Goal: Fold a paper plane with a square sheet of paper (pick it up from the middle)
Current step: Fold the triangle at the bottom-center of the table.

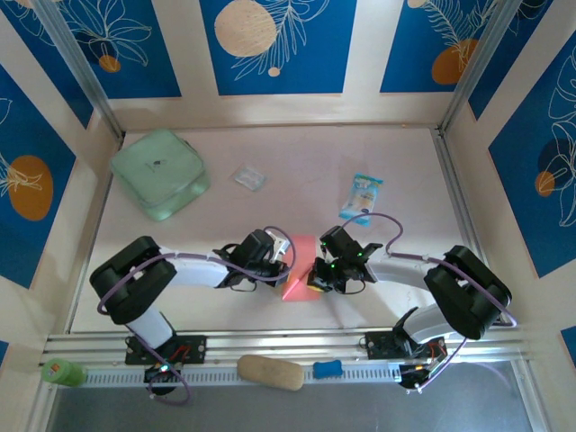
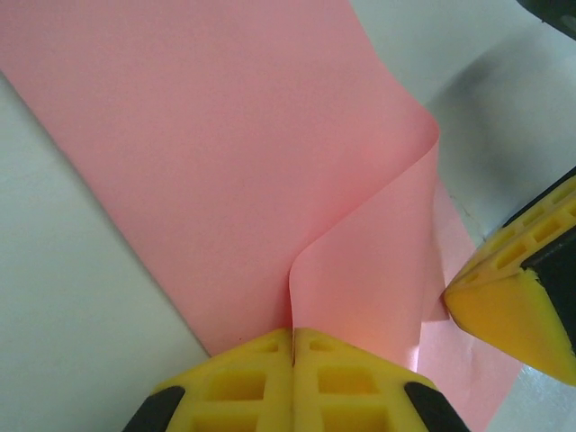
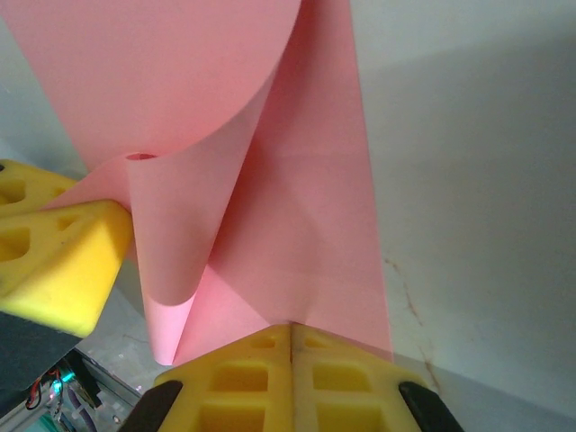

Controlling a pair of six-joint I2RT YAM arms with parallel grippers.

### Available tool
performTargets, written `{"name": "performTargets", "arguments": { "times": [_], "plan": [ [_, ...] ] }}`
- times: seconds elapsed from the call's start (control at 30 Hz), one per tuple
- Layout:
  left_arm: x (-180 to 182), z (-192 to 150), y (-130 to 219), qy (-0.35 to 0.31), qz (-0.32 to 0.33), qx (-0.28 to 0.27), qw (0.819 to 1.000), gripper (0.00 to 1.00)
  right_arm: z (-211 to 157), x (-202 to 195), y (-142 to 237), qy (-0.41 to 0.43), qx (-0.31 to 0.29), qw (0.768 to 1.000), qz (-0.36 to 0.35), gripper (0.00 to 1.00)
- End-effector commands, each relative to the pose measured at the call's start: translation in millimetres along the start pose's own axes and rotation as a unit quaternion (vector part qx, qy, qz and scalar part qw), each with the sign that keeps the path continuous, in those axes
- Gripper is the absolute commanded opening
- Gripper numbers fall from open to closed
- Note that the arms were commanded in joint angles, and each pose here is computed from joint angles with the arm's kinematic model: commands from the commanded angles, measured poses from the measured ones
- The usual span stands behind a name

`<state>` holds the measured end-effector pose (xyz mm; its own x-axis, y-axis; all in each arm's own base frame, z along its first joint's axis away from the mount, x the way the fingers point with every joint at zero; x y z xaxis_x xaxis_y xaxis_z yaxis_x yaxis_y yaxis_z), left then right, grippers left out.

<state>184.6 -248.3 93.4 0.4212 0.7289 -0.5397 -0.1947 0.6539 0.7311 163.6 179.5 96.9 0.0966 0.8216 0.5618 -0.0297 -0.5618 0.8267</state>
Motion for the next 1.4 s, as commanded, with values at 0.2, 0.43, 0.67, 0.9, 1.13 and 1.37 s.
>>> {"name": "performTargets", "arguments": {
  "times": [0.2,0.43,0.67,0.9,1.13,1.37],
  "plan": [
    [5,-6,0,0.019,0.007,0.019,1.0,0.0,2,4,22,0.002,-0.028,0.999,0.018,0.09],
    [4,-7,6,0.049,0.0,-0.005,0.999,0.0,8,24,34,0.021,-0.05,0.994,0.096,0.07],
    [5,-9,5,0.07,0.002,-0.015,0.997,0.0,12,36,21,0.027,-0.036,0.993,0.107,0.03],
    [3,-8,6,0.069,0.002,-0.014,0.998,0.0,16,45,8,0.031,-0.025,0.993,0.111,0.03],
    [3,-9,5,0.057,0.005,-0.006,0.998,0.0,21,50,-4,0.032,-0.015,0.994,0.103,0.03],
    [3,-9,4,0.053,0.004,-0.002,0.999,0.0,17,30,-17,0.012,-0.008,0.997,0.076,0.02]
  ]
}}
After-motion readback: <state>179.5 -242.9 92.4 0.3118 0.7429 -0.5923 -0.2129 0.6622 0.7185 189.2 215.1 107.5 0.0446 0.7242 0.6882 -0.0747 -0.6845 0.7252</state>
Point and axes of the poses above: each hand's point on the last joint's axis, 136 mm out from that joint toward the fingers, its own y axis back along the fingers, its own x axis along the line the jaws close on, z = x × y, the point moved 10 cm from there along y, back along the fingers, and after that the axes turned 6 degrees about y, right-handed, at the moved point
